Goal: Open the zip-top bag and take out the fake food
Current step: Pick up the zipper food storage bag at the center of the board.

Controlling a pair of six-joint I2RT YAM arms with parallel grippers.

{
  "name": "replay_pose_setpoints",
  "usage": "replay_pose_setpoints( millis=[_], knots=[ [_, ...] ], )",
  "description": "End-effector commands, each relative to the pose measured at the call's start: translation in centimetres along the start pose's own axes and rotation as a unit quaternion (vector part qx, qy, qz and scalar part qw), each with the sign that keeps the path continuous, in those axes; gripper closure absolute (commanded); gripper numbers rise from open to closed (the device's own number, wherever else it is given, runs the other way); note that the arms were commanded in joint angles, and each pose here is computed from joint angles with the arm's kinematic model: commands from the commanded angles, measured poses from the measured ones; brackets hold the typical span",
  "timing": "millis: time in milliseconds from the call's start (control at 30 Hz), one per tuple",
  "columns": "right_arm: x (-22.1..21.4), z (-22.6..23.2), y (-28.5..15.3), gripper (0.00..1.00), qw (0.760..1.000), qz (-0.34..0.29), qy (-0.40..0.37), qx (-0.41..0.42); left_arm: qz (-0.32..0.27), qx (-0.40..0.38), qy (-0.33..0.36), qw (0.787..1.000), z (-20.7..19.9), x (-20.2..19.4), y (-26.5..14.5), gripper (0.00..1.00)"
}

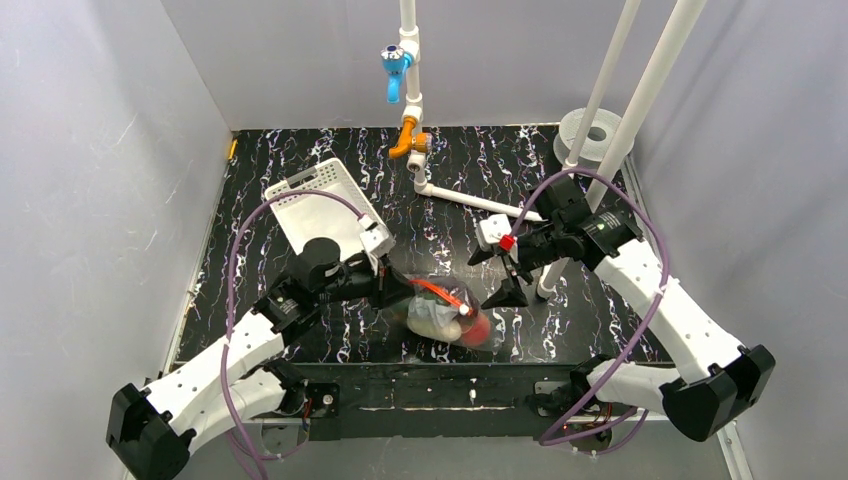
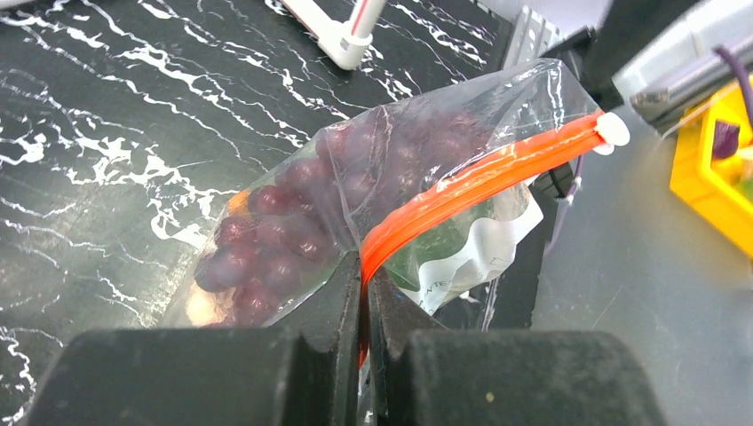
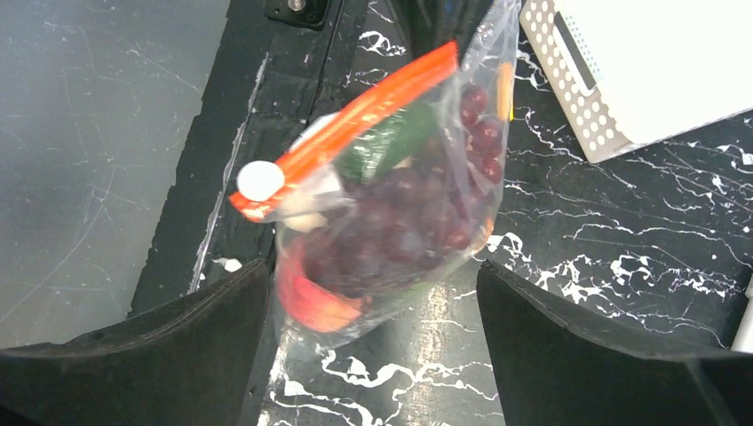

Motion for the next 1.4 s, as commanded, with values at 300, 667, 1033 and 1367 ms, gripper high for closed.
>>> replay_pose_setpoints(
  millis=[300, 667, 1033, 1367],
  knots=[
    [0.5, -0.5, 2.4, 0.11, 0.999, -0.019, 0.038, 0.015, -0.059, -0.01, -0.157, 0.986, -0.1, 5.5, 1.2, 1.0],
    [-0.6, -1.4, 4.1, 0.27, 0.999, 0.011, 0.044, -0.002, -0.075, 0.004, -0.181, 0.981, -0.1, 4.9, 0.6, 1.0],
    [-0.1, -2.4, 2.4, 0.62, 0.996, -0.02, 0.078, -0.035, -0.033, 0.008, -0.166, 0.986, 0.1, 3.5, 0.3, 1.0],
    [0.4, -2.4, 2.4, 0.97, 0.994, -0.032, 0.097, -0.035, 0.004, 0.008, -0.128, 0.992, 0.1, 3.2, 0.1, 1.0]
  ],
)
Point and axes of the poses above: each gripper's point midway between its finger pads, its own y axis out along the fingers, its own z axis along the line the jaws close on, x = y × z, the point moved 3 cm from there along -y, back along the fingers, and after that the axes turned 2 degrees about y, right-handed, at the moved point
